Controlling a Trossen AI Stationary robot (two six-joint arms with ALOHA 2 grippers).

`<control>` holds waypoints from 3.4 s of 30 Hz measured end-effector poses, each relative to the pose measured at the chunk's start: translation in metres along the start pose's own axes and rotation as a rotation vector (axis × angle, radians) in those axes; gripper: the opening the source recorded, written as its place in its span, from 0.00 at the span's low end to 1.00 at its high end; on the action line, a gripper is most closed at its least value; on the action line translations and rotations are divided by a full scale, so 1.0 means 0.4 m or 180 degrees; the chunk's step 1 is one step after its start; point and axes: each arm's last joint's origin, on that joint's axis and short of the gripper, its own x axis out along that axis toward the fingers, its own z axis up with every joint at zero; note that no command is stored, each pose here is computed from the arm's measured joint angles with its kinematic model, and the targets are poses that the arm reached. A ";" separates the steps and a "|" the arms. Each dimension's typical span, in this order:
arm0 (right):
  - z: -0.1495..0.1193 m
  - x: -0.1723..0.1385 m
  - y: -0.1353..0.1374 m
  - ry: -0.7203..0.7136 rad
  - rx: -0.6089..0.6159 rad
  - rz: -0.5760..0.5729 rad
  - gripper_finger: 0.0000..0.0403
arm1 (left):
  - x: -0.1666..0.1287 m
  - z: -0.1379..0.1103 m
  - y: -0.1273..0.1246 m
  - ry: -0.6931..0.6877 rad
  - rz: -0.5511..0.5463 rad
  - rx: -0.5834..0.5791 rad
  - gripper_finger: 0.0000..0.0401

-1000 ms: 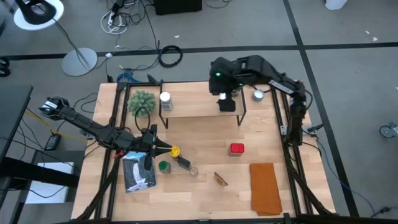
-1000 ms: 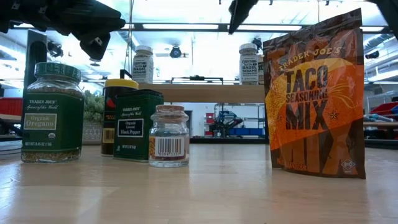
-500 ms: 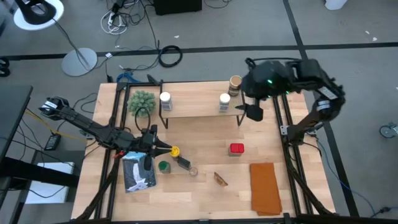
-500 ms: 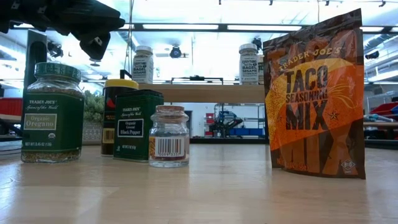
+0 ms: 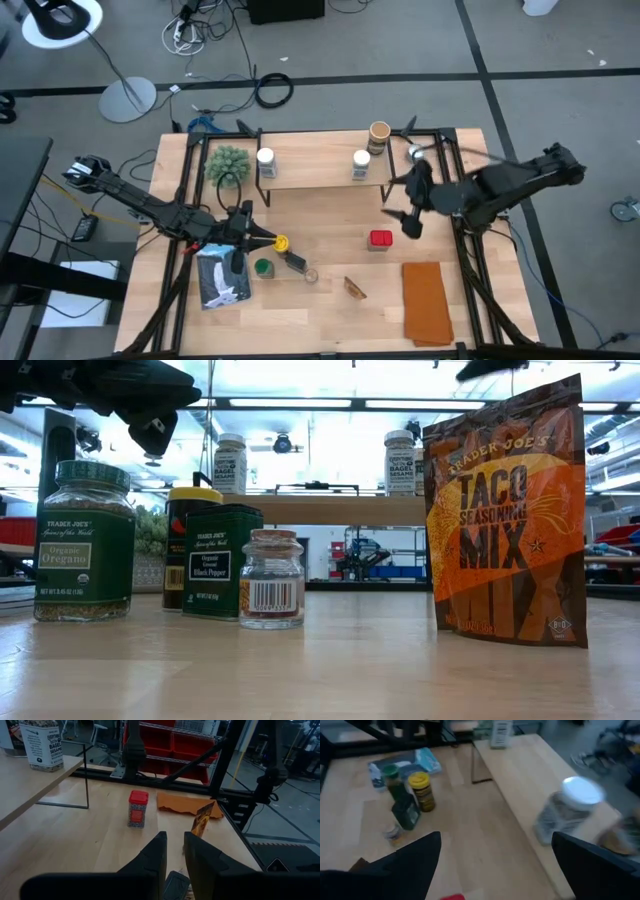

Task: Shelf spices
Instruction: Put the white seasoning bottle on the shelf aligned with the other white seasoning bottle

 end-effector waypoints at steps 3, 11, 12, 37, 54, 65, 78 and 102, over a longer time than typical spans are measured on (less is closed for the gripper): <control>-0.072 0.044 0.021 -0.0329 0.0164 0.0185 0.93 | 0.000 0.000 0.000 0.0001 0.0001 0.0000 0.17; -0.222 0.155 0.050 -0.1027 0.0504 0.0437 0.95 | 0.000 0.000 0.000 0.0005 0.0002 0.0002 0.17; -0.234 0.164 0.052 -0.1108 0.0623 0.0479 0.95 | 0.000 0.000 0.000 0.0004 0.0001 0.0002 0.17; -0.254 0.201 0.017 -0.1424 0.0787 -0.0115 0.89 | -0.050 0.023 0.019 -0.0048 0.0168 0.0446 0.17; -0.241 0.207 0.005 -0.1412 0.0386 -0.0245 0.76 | -0.179 0.060 0.072 -0.0251 -0.0087 0.0587 0.17; -0.214 0.204 -0.025 -0.1458 0.0381 -0.0623 0.23 | -0.150 -0.022 0.085 -0.0505 -0.0131 0.0402 0.17; -0.081 0.139 -0.088 -0.0180 0.0139 -0.0702 0.01 | -0.148 -0.036 0.083 -0.0460 -0.0327 0.0288 0.17; -0.136 0.285 -0.269 -0.0015 0.0358 -0.0210 0.00 | -0.150 -0.030 0.079 -0.0524 -0.0490 0.0277 0.17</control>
